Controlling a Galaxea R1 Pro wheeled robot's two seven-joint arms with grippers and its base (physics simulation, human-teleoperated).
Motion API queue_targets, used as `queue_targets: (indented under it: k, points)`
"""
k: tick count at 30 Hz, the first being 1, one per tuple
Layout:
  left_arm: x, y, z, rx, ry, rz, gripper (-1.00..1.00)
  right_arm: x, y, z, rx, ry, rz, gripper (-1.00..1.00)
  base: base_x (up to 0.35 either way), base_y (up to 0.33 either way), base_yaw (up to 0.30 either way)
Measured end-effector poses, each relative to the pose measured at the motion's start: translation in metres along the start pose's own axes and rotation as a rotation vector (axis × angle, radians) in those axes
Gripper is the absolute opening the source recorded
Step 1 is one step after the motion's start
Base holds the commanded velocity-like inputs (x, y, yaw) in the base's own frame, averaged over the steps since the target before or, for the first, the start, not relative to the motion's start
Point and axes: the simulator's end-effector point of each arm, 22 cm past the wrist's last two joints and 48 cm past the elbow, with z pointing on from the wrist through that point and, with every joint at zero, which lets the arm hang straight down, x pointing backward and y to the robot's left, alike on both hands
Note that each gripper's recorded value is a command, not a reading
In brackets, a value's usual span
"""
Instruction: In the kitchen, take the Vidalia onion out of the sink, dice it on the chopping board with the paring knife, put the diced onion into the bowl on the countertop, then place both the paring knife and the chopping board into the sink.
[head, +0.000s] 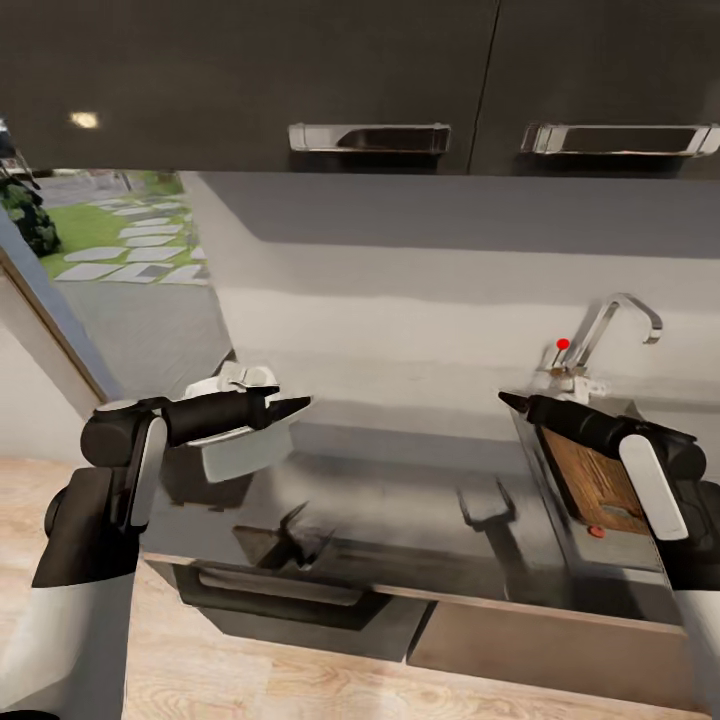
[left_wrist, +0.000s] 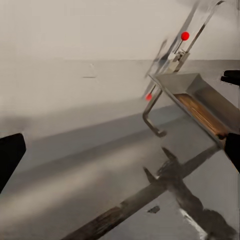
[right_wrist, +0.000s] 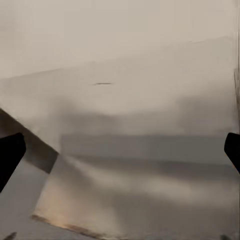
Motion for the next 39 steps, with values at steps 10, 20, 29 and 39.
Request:
queue_targets:
  k: [10, 20, 29, 39]
  points:
    - [0.0, -0.001, 0.001, 0.001, -0.001, -0.001, 1.0, -0.038, -0.023, -0.029, 0.05, -0.046, -0.104, 1.0, -0.24, 0.223, 0.0]
    - [-0.003, -0.004, 0.0, 0.003, -0.006, 0.003, 1.0, -0.052, -0.033, -0.042, 0.075, -0.059, -0.141, 1.0, -0.264, 0.191, 0.0]
    - [-0.004, -0.004, -0.001, 0.003, -0.007, 0.003, 1.0, -0.059, -0.044, -0.05, 0.099, -0.061, -0.161, 1.0, -0.299, 0.155, 0.0]
    - [-0.004, -0.004, 0.0, 0.003, -0.007, 0.004, 1.0, -0.058, -0.044, -0.049, 0.099, -0.058, -0.163, 1.0, -0.299, 0.153, -0.062]
